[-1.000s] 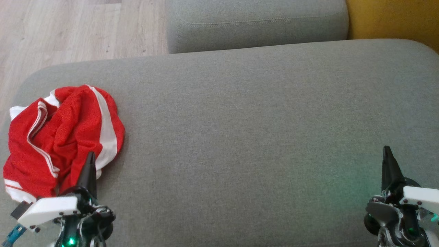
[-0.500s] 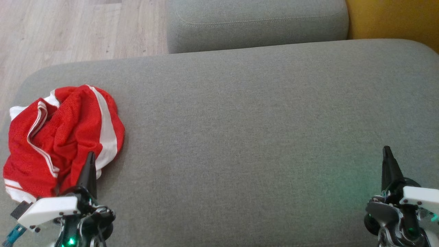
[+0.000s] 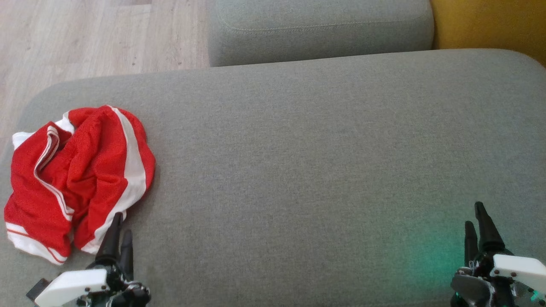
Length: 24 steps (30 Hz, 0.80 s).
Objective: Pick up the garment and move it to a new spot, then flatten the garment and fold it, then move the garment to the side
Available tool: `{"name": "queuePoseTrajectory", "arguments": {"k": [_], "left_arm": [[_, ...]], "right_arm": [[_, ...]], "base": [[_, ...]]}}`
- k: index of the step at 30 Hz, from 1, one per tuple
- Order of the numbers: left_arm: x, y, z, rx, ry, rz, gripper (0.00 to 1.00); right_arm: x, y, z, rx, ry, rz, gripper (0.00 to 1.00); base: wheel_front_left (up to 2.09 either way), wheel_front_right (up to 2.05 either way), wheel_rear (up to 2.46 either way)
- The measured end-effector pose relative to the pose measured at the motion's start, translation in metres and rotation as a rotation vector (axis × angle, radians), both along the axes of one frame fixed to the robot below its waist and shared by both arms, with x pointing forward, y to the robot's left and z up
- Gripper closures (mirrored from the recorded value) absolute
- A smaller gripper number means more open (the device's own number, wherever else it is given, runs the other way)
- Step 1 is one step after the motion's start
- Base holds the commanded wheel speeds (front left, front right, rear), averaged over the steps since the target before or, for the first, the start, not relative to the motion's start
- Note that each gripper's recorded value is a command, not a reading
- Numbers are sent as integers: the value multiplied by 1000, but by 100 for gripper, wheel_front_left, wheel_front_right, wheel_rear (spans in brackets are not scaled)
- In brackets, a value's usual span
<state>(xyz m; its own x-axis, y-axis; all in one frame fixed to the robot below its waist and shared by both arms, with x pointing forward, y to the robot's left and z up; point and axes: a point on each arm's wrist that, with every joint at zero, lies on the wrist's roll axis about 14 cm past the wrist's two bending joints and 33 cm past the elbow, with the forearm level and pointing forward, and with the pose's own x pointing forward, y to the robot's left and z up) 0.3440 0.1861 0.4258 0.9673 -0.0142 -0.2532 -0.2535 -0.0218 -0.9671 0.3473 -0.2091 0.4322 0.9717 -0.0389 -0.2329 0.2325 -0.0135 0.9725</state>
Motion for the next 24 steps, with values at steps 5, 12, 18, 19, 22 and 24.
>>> {"name": "queuePoseTrajectory", "arguments": {"k": [5, 12, 18, 19, 22, 24], "left_arm": [[2, -3, 4, 7, -10, -3, 0], [4, -3, 8, 54, -20, -6, 0], [5, -3, 11, 137, -21, -19, 0], [5, -3, 11, 154, -20, -25, 0], [6, -3, 13, 203, -22, -34, 0], [6, -4, 13, 238, -16, -43, 0]], "right_arm": [[1, 1, 3, -24, -6, 4, 0], [4, 3, 9, -102, -21, 22, 0], [6, 4, 16, -200, -36, 38, 0], [7, 4, 16, -217, -38, 44, 0], [8, 6, 20, -274, -47, 57, 0], [9, 7, 22, -310, -52, 68, 0]], "base": [[0, 0, 0], [0, 0, 0], [0, 0, 0], [0, 0, 0], [0, 0, 0], [0, 0, 0]]}}
